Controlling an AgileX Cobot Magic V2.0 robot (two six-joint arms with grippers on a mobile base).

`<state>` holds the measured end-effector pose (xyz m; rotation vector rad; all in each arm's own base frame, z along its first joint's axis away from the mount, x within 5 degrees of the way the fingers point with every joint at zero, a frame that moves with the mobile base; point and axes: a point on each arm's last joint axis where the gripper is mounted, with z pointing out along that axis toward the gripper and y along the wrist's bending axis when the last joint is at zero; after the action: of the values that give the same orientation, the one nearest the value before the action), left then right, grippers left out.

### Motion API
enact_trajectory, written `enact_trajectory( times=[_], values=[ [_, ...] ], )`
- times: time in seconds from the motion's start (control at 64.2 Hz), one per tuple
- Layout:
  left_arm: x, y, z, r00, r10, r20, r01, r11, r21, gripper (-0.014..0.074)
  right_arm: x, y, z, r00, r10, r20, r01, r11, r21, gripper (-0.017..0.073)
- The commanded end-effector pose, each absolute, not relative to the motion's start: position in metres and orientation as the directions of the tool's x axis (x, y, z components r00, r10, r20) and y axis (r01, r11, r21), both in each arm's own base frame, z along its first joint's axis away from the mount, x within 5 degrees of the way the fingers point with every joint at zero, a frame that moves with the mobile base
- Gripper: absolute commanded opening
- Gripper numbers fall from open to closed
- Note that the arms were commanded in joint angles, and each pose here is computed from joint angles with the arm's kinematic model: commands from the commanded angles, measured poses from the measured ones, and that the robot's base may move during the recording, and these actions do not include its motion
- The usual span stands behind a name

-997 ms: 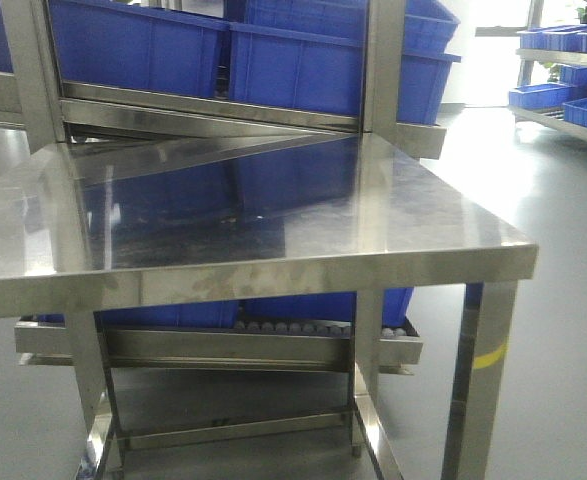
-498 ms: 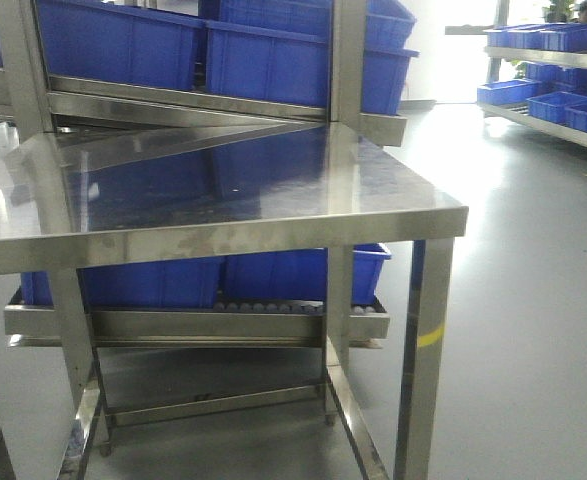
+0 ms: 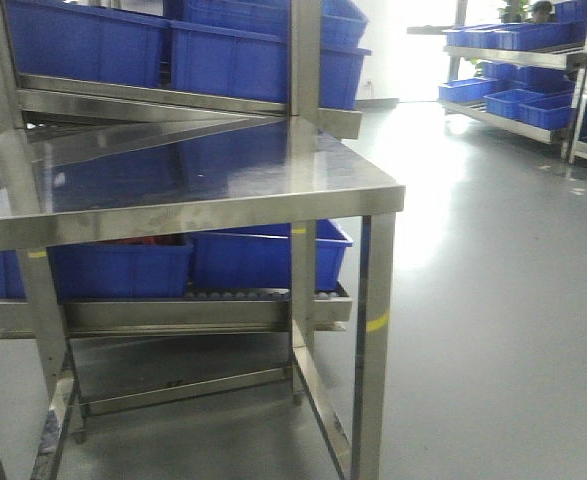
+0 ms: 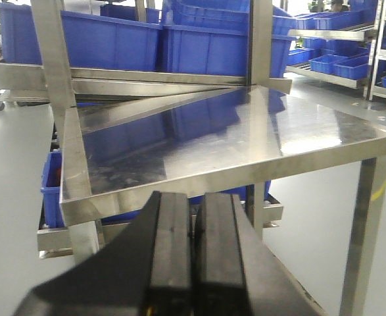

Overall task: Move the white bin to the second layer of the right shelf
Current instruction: 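Back the base away from the table, holding the bin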

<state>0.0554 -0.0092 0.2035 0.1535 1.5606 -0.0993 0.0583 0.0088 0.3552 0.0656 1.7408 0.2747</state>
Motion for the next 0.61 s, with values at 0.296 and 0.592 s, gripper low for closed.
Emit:
enact_trajectory(
  times=[0.296, 0.592],
  values=[
    [0.0558, -0.009, 0.1994, 0.068, 0.015, -0.998, 0.157, 0.987, 0.026, 0.0085, 0.0587, 0.0081, 0.3736, -0.068, 0.203, -0.977, -0.128, 0.969, 0.21, 0.0057],
    [0.0558, -0.009, 0.1994, 0.068, 0.015, -0.998, 0.157, 0.987, 0.026, 0.0085, 0.0587, 0.0081, 0.3736, -0.068, 0.203, -0.977, -0.128, 0.969, 0.21, 0.0057]
  ],
)
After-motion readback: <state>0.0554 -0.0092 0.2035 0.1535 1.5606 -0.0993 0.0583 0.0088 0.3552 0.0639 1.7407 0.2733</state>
